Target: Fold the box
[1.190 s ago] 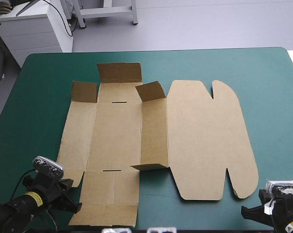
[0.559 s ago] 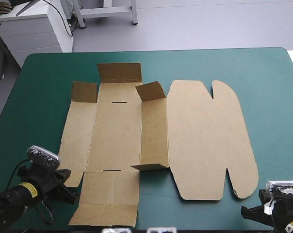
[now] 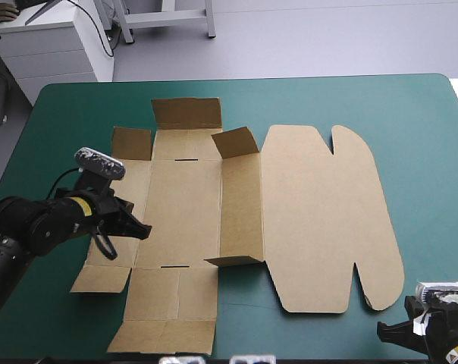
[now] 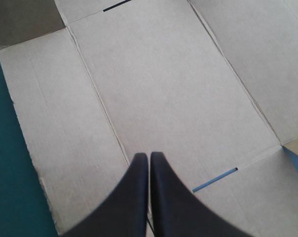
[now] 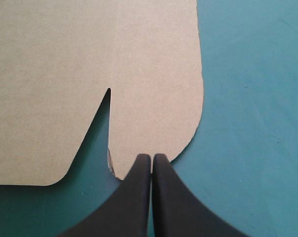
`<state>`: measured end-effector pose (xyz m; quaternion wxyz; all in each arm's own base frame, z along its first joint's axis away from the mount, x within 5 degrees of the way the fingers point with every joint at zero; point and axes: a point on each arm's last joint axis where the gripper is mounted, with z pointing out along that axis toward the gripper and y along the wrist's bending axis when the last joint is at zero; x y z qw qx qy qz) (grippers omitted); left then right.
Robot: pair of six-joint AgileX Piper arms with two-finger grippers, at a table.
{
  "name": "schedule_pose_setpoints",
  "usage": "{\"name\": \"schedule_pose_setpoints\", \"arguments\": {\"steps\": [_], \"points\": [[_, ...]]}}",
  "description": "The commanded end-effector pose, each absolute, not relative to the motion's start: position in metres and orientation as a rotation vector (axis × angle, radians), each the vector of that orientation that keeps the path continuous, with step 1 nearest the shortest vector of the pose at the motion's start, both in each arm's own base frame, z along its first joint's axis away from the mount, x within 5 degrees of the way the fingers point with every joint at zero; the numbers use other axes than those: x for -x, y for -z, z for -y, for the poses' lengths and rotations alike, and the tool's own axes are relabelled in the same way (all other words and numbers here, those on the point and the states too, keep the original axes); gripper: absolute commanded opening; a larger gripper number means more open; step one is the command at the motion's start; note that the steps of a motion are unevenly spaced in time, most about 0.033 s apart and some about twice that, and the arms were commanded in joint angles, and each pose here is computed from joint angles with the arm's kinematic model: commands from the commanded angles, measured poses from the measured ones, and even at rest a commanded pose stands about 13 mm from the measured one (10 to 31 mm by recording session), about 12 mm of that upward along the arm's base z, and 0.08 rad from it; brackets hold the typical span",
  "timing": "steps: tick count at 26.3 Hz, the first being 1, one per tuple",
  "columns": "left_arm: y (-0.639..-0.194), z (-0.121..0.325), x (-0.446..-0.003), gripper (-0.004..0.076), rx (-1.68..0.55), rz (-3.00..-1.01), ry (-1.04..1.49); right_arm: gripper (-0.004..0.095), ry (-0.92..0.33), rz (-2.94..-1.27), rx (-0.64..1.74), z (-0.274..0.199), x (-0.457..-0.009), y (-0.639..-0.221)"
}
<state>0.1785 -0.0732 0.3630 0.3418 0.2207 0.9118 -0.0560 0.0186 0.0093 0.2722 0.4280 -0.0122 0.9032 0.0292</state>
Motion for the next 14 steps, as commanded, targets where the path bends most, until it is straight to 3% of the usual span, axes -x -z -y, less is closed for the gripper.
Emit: {"name": "schedule_pose_setpoints", "arguments": {"steps": [1, 8, 14], "points": [[-0.375, 0.079, -0.206, -0.0008, -0.521, -2.327, 0.157, -0.0004, -0.074, -2.181, 0.026, -0.009, -0.022, -0.284], [-0.364, 0.045, -0.244, -0.0008, -0.356, -2.424, 0.208, -0.0004, -0.074, -2.181, 0.026, -0.009, -0.022, -0.284], [-0.348, -0.027, -0.257, -0.0008, -0.111, -2.508, 0.289, -0.0004, -0.074, -2.181, 0.026, -0.009, -0.022, -0.284]]}}
